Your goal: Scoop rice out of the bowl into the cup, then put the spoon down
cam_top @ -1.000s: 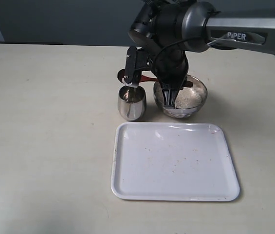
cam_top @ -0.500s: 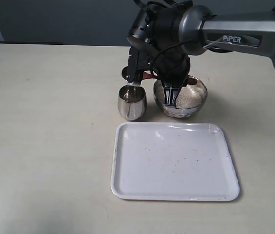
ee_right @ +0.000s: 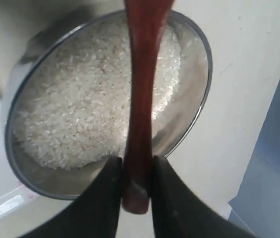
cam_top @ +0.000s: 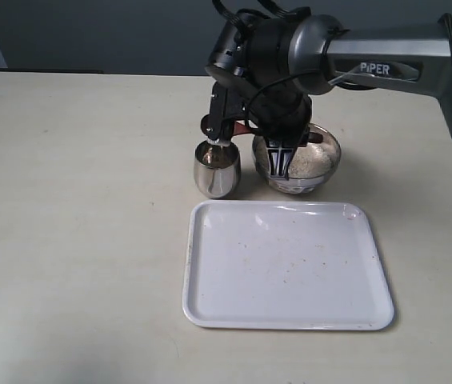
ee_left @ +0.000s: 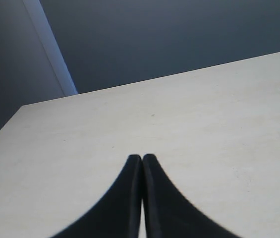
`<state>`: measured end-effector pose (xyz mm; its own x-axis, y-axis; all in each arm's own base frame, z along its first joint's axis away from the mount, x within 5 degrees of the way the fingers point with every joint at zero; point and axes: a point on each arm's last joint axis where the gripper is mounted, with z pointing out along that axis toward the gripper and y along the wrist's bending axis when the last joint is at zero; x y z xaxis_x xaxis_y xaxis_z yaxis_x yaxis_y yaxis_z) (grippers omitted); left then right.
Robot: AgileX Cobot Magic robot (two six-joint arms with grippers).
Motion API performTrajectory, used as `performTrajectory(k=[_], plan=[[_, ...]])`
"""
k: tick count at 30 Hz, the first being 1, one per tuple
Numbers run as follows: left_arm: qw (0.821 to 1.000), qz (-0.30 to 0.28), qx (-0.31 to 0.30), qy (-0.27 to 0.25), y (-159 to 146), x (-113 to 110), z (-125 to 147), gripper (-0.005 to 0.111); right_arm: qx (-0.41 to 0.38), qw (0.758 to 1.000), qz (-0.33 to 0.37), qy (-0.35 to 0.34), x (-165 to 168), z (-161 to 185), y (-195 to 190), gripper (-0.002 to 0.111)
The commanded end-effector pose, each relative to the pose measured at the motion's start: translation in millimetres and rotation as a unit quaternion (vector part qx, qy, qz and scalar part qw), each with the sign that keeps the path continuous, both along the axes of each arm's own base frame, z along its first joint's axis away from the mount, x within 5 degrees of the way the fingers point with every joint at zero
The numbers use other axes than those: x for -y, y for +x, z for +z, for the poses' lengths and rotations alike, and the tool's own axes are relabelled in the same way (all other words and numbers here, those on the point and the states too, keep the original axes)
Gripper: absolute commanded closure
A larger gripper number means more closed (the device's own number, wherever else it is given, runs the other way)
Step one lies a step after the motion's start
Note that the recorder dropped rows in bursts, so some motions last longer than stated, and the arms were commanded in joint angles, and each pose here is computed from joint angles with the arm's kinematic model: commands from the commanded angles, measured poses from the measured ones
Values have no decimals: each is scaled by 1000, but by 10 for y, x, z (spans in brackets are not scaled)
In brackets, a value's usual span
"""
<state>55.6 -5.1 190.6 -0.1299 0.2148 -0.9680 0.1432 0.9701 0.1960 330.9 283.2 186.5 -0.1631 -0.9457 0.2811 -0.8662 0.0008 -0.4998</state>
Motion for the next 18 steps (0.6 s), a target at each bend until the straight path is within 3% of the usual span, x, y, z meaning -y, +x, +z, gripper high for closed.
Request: performTrajectory(k=[1, 18], plan=[[1000, 1, 4, -3, -4, -1, 12, 106, -2, 1000, -10, -14, 27, 22, -8, 109], [1000, 1, 4, -2, -4, -2, 12, 106, 4, 1000, 0, -25, -36, 34, -71, 109]])
